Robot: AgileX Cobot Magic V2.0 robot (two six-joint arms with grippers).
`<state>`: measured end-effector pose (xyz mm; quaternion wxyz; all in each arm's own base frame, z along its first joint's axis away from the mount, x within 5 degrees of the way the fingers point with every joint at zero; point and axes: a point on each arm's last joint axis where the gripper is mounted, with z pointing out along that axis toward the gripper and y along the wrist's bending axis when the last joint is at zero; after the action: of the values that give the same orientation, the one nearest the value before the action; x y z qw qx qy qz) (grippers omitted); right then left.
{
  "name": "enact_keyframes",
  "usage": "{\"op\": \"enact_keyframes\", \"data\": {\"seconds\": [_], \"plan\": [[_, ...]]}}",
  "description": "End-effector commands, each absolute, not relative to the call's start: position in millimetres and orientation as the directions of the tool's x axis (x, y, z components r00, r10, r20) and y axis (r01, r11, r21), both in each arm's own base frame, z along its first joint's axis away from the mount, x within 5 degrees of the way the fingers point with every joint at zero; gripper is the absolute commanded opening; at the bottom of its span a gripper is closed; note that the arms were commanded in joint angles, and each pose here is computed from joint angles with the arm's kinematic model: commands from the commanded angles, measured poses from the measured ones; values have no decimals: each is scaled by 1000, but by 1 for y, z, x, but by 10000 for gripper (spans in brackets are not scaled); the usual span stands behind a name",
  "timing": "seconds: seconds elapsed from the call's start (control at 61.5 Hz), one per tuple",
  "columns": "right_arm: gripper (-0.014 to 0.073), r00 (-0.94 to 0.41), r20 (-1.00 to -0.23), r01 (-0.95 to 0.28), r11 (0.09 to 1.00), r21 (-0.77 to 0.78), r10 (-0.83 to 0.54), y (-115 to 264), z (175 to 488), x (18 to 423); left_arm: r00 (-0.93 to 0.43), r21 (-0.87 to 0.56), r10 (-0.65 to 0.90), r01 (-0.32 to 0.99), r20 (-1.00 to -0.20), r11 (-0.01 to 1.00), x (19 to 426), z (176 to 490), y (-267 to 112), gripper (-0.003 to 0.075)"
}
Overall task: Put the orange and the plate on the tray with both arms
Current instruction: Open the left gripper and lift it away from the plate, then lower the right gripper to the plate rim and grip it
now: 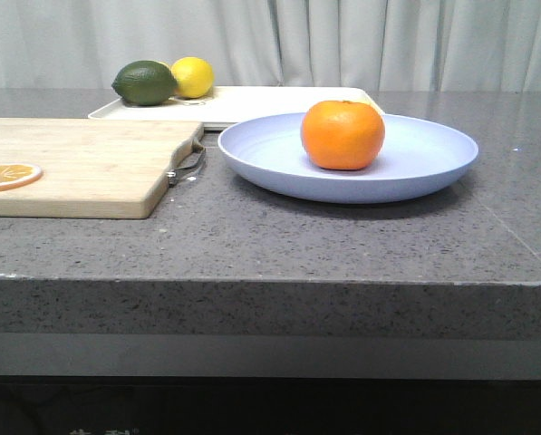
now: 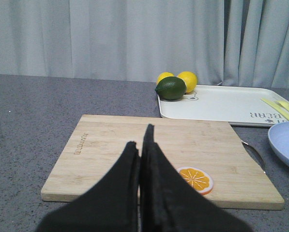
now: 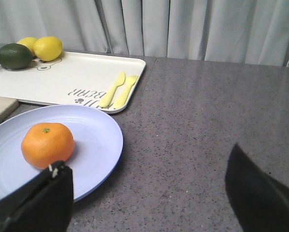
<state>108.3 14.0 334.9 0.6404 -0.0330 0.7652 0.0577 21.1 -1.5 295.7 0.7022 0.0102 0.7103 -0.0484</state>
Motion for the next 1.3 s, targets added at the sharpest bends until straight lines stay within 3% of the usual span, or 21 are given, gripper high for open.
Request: {"op": "enact_keyframes", "data": {"seconds": [0.0, 0.293, 0.634, 0.83, 1.155, 1.285], "plan": [[643, -92, -995, -116, 992, 46, 35, 13, 352, 112, 84, -71, -79, 93, -993, 993, 20, 310, -2, -18], [642, -297, -955, -113, 992, 49, 13, 20, 357, 173, 84, -71, -79, 93, -993, 993, 20, 310, -2, -18], [604, -609, -786, -74, 979, 188, 105, 37, 321, 285, 84, -71, -79, 93, -993, 993, 20, 310, -2, -18], [495, -662, -733, -44, 968, 248, 157, 45, 303, 331, 84, -71, -79, 93, -993, 993, 20, 310, -2, -18], [476, -716, -682, -56, 962, 268, 148, 60, 284, 361, 85, -71, -79, 93, -993, 993, 20, 311, -2, -18], [337, -726, -667, -46, 957, 285, 164, 61, 280, 363, 85, -71, -79, 93, -993, 993, 20, 311, -2, -18]]}}
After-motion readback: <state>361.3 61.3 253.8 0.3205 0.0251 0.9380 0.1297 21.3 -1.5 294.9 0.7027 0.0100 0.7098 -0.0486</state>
